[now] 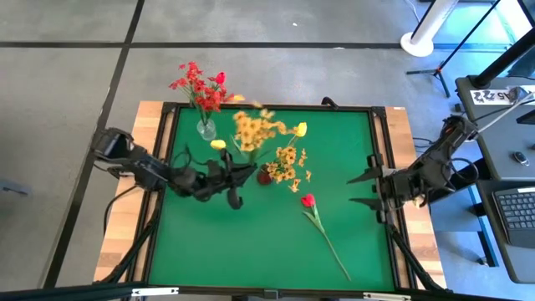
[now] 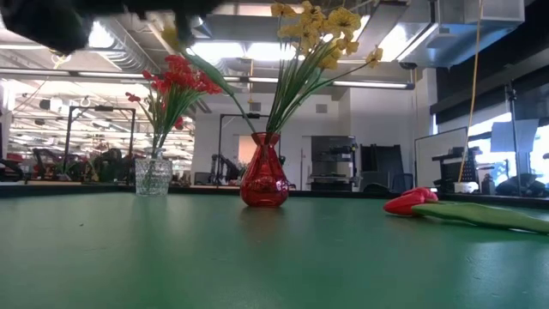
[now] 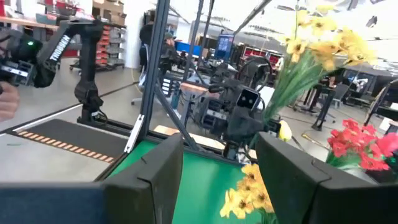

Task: Sort flowers into vase by color
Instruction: Put the yellow flowers into the red flower vase

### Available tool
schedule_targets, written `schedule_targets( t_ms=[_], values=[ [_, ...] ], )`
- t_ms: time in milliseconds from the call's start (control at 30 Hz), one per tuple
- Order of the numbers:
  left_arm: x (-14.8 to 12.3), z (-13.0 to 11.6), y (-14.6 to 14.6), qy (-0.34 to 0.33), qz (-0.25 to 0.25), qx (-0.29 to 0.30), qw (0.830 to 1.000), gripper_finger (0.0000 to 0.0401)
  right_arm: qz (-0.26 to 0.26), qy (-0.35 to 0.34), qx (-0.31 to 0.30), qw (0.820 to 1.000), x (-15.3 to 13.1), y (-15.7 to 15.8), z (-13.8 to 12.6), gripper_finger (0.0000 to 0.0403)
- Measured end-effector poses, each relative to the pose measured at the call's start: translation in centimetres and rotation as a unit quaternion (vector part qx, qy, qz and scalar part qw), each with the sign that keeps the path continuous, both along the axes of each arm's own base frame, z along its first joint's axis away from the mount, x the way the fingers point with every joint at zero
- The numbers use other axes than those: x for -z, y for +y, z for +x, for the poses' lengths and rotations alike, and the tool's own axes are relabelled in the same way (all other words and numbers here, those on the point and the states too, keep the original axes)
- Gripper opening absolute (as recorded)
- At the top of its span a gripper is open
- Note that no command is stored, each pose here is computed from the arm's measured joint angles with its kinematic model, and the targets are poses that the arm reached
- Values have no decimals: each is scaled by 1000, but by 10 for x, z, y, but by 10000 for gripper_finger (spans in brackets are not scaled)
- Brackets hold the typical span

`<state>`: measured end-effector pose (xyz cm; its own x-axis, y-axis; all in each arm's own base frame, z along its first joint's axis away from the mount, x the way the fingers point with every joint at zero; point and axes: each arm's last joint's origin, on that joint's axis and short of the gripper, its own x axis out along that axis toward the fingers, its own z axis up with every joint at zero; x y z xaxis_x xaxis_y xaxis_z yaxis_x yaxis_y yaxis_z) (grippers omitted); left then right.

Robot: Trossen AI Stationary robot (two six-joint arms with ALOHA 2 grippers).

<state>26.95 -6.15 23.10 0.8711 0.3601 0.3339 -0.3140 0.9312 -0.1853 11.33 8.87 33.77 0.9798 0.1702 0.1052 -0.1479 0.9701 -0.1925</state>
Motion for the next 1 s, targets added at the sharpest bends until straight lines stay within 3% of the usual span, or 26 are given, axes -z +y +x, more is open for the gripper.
schedule_targets(
  t_ms=[200, 533, 833, 1000],
  values=[
    [27, 22, 25, 38, -8, -35, 999, 12, -7, 10, 27, 1000, 13, -3, -1, 200],
    [66, 36, 50, 54, -45, -65, 995, 14, -17, 22, 39, 999, 21, -2, 1, 200],
    [84, 39, 52, 72, -52, -66, 994, 14, -19, 22, 39, 999, 21, -2, 1, 200],
    [80, 38, 49, 61, -47, -63, 995, 14, -7, 8, 40, 999, 18, -2, 1, 200]
  ],
)
